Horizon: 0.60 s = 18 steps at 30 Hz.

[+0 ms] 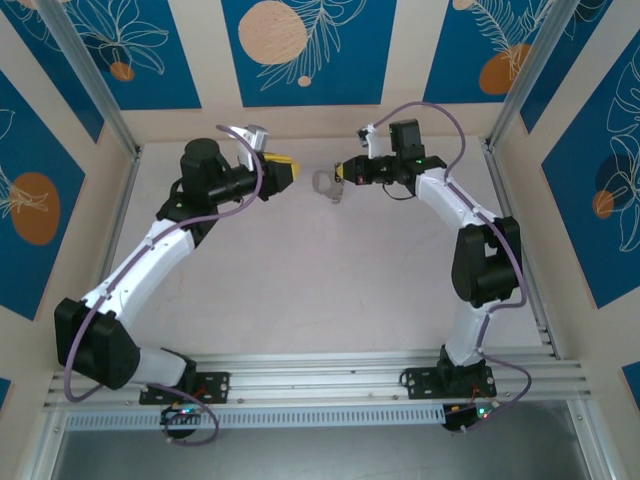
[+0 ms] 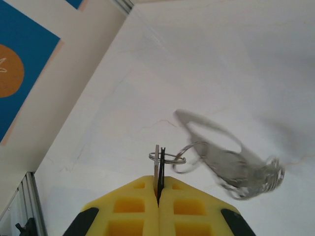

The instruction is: Put the keys on the keyring

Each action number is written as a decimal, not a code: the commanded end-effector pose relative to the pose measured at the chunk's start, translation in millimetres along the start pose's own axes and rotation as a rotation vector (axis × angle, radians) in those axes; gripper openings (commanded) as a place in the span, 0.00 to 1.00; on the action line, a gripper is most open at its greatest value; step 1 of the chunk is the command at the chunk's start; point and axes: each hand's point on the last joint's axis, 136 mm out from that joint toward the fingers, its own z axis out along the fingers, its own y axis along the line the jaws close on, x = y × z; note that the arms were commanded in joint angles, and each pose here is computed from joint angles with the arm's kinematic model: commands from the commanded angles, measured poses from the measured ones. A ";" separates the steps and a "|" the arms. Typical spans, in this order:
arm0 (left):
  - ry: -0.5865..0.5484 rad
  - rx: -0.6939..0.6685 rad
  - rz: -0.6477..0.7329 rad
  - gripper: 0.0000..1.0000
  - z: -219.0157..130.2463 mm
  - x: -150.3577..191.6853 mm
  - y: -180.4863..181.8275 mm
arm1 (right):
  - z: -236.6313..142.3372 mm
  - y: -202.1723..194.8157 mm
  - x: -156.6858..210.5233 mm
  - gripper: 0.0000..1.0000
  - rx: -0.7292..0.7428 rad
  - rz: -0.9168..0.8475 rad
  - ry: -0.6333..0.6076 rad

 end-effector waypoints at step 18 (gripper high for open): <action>0.005 0.015 -0.053 0.35 -0.8 11.6 4.0 | 40.9 -4.7 160.0 0.00 0.011 0.208 0.216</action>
